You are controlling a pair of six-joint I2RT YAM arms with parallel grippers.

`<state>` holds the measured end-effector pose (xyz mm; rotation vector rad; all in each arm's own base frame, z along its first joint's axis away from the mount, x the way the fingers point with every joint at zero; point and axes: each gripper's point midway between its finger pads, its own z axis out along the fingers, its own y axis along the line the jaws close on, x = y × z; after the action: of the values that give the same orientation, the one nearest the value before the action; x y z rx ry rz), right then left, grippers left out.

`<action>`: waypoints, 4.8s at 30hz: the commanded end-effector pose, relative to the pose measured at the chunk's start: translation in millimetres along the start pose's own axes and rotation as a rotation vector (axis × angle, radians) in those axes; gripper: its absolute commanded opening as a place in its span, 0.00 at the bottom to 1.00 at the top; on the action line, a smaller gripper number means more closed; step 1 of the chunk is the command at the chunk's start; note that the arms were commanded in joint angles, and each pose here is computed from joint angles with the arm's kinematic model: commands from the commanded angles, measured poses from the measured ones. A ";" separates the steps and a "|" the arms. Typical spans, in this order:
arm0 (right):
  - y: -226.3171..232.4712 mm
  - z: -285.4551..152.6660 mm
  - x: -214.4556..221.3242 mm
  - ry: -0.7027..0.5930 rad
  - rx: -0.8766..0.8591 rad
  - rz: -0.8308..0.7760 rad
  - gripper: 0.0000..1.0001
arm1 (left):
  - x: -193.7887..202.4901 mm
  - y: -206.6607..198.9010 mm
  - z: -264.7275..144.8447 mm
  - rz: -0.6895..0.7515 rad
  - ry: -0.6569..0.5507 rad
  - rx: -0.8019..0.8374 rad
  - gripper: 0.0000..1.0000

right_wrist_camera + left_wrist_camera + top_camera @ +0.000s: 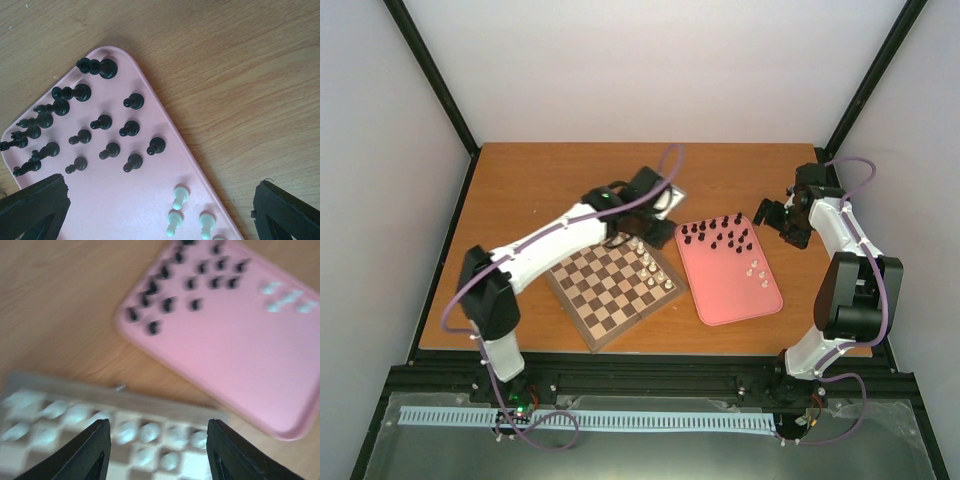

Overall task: Set up the chess pieces on the board
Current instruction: Pick up the chess piece from the storage box, then place the chess piece on the chessboard.

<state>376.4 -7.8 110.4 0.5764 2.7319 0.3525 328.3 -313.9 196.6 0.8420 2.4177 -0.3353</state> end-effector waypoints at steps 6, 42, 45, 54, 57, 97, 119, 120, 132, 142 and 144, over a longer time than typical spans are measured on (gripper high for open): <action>1.0 -7.8 -13.5 -0.032 0.006 -0.013 1.00 | -18.9 -166.3 73.4 0.233 0.044 0.307 0.54; -9.7 6.5 -15.1 -0.005 0.061 -0.044 1.00 | -35.9 -215.7 210.1 0.129 -0.053 0.313 0.45; -10.2 7.6 -15.7 -0.003 0.064 -0.044 1.00 | -40.9 -217.1 209.7 0.130 -0.068 0.316 0.45; -10.7 9.7 -16.7 0.004 0.068 -0.045 1.00 | -41.6 -217.7 216.2 0.129 -0.068 0.316 0.32; -10.4 10.0 -17.5 0.004 0.067 -0.045 1.00 | -42.3 -216.1 216.6 0.125 -0.068 0.311 0.27; -5.9 6.3 -11.2 -0.005 0.031 -0.024 1.00 | -52.9 -118.1 82.5 0.140 -0.068 0.138 0.01; 0.9 0.8 -8.3 -0.015 -0.010 -0.022 1.00 | 74.1 82.8 0.9 -0.124 0.077 -0.285 0.01; 0.8 1.1 -7.2 -0.012 -0.009 -0.024 1.00 | 76.6 84.8 3.7 -0.124 0.084 -0.287 0.01; -2.4 2.1 -2.0 -0.004 -0.001 -0.028 1.00 | 80.7 87.1 47.5 -0.120 0.156 -0.276 0.01; -2.6 2.9 -4.1 -0.003 0.002 -0.030 1.00 | 78.9 87.2 71.6 -0.117 0.181 -0.265 0.01; -2.6 4.0 -3.9 -0.002 0.003 -0.031 1.00 | 78.2 86.6 74.6 -0.117 0.181 -0.261 0.01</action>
<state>378.0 -7.1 98.5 0.5486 2.7658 0.3530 346.4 -228.8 75.8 0.6594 2.6524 0.0555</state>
